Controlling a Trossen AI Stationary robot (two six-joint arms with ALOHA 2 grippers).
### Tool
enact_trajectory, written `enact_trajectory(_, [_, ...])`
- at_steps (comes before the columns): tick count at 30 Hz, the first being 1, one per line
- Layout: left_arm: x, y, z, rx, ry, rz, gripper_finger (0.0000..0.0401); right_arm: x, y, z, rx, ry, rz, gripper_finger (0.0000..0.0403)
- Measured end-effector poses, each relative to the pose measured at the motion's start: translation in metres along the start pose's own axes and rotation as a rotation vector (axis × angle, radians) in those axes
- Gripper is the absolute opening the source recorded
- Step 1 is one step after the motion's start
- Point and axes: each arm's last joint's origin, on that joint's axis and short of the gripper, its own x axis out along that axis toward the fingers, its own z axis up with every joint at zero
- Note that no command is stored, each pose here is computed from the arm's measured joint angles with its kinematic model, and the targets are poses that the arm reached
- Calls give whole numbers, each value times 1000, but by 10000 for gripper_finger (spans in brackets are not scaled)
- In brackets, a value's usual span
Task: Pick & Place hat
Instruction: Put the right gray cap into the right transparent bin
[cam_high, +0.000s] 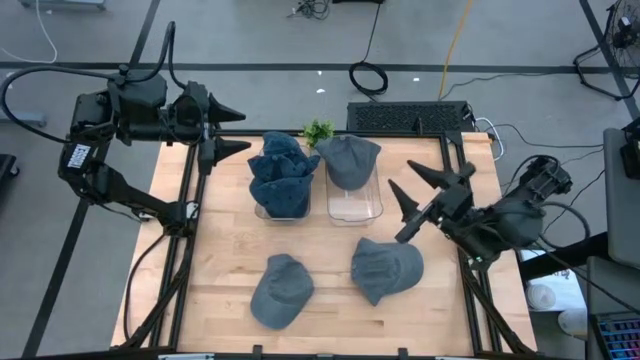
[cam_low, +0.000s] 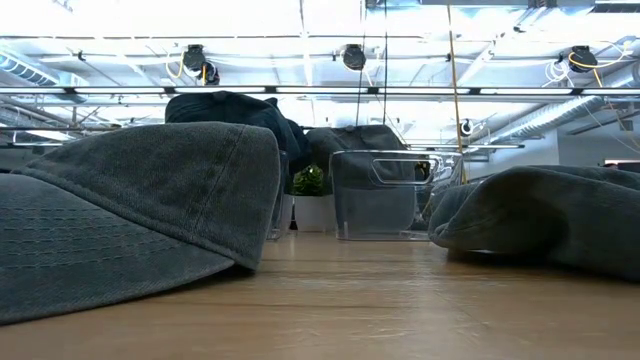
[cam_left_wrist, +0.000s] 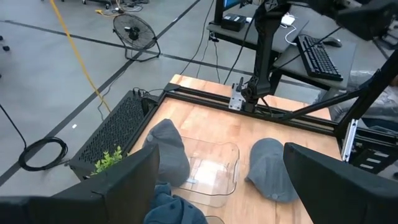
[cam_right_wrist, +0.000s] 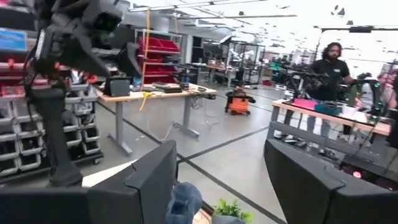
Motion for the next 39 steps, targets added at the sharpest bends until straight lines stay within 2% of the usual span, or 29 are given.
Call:
enact_trajectory(7, [0,0,0,-60,4,0,351,-9,-1,10,-46,50,-79,233])
enact_trajectory(17, [0,1,-8,-78,84,13,351,-21,-1,12,-83,47,-30,236])
enact_trajectory(27, [-1,1,-12,-89,122,19,351,-24,4,8,-105,46,-17,306])
enact_trajectory(33, [-1,1,-12,-95,123,18,351,-27,5,6,-135,45,-7,310])
enact_trajectory(39, [-1,1,-12,-91,122,18,351,-29,11,-3,-286,44,4,308])
